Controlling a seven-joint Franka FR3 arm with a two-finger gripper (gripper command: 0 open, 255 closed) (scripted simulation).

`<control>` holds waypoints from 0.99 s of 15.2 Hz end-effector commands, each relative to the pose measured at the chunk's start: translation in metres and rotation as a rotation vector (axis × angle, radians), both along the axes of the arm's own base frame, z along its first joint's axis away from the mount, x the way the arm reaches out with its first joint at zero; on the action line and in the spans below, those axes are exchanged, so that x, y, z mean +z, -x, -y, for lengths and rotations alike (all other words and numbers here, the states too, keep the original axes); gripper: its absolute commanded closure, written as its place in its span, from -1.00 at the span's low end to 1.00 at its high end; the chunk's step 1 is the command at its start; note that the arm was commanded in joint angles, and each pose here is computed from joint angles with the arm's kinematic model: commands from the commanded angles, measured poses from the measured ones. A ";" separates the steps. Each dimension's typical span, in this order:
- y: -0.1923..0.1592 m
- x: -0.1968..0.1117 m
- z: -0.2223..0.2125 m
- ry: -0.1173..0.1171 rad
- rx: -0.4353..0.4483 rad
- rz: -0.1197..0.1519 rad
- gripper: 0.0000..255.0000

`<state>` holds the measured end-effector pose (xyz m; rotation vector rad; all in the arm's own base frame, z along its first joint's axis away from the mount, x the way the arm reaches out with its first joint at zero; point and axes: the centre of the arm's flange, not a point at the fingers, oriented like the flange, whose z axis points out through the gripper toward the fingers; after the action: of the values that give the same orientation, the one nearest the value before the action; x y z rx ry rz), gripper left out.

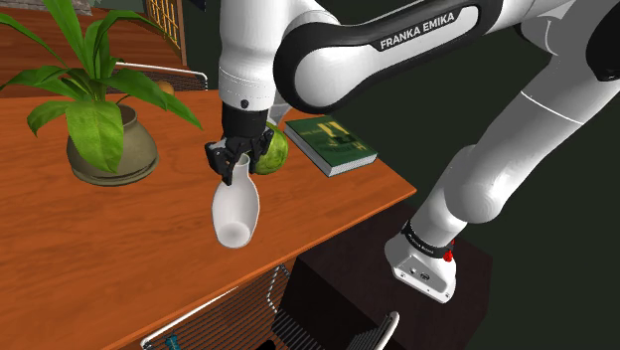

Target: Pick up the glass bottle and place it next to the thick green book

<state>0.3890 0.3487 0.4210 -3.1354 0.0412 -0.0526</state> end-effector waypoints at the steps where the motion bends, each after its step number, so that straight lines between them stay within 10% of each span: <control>1: 0.000 0.000 0.000 0.000 0.000 -0.001 1.00; 15: 0.000 0.063 0.000 0.000 0.000 -0.001 1.00</control>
<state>0.3881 0.3480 0.4786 -3.1356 0.0409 -0.0513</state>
